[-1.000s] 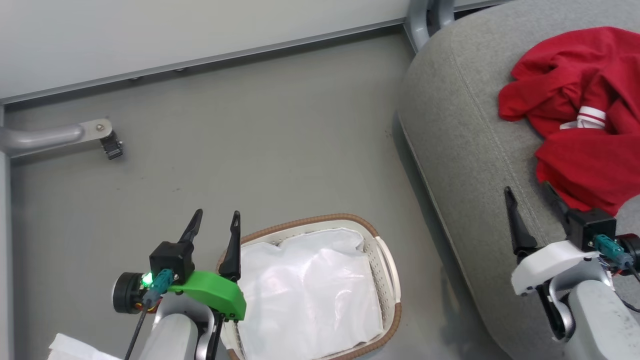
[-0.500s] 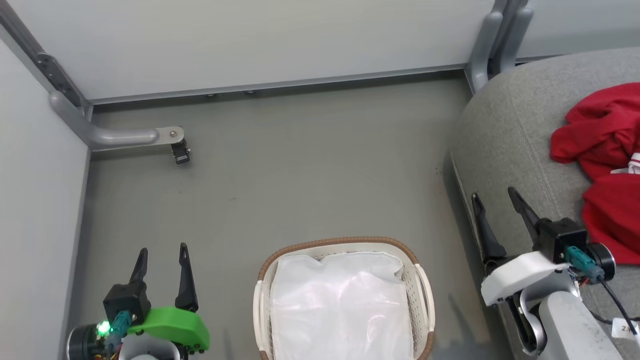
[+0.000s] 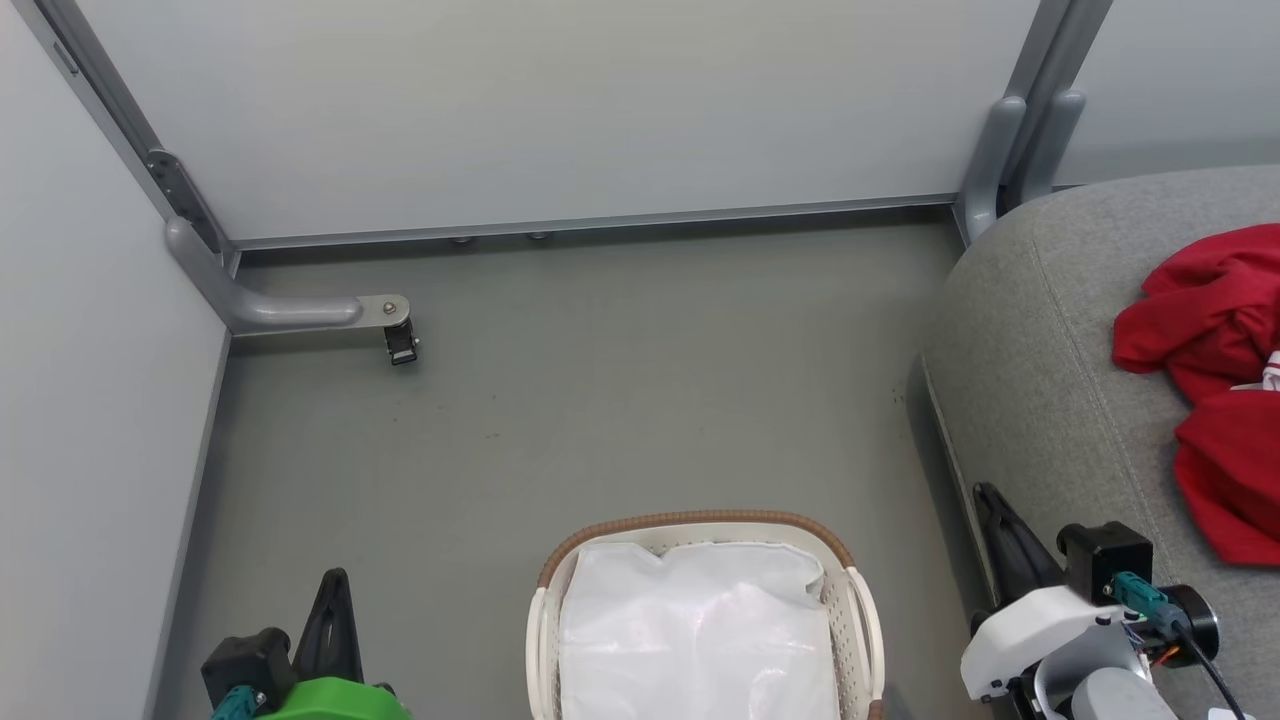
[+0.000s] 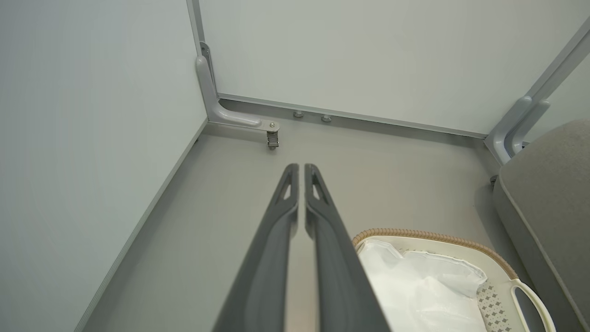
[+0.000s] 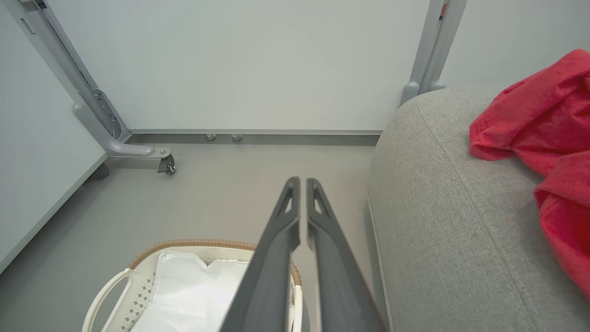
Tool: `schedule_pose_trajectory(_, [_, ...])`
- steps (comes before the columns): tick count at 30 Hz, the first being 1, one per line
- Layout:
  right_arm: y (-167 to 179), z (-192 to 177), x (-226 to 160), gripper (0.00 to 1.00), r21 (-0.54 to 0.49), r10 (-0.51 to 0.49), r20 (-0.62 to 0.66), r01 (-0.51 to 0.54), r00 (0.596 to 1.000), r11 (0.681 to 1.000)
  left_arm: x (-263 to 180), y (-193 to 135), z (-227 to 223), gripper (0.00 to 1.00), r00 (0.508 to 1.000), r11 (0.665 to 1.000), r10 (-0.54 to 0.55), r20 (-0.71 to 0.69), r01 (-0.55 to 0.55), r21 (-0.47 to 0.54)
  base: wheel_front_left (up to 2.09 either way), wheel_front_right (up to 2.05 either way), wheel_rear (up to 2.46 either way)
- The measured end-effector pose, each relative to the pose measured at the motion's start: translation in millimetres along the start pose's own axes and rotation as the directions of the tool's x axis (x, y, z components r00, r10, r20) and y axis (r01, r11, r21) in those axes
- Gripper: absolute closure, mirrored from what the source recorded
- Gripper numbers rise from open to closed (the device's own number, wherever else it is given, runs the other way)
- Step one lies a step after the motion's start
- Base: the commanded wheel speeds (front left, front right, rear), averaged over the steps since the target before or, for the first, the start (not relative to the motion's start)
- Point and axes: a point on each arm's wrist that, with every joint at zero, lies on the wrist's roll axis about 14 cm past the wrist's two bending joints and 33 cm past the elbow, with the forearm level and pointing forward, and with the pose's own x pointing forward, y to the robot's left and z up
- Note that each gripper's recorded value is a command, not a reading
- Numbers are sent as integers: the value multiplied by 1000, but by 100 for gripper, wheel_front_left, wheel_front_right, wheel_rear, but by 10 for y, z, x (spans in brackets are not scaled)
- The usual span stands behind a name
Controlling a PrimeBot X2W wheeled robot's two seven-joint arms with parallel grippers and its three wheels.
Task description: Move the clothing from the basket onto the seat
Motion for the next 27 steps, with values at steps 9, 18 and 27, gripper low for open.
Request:
schedule_pose_trajectory(9, [-97, -40, -31, 100, 156, -54, -28, 58, 998, 986, 2, 71, -27, 100, 999, 989, 37, -32, -41, -143, 0, 0, 0])
schedule_pose_trajectory(18, [-167, 25, -30, 100, 309, -92, -20, 93, 996, 946, 21, 102, 35, 100, 998, 954, 54, -31, -61, -294, 0, 0, 0])
schedule_pose_trajectory(27, [-219, 73, -33, 100, 448, -118, -19, 114, 993, 887, 45, 111, 101, 100, 998, 903, 58, -28, -65, -424, 0, 0, 0])
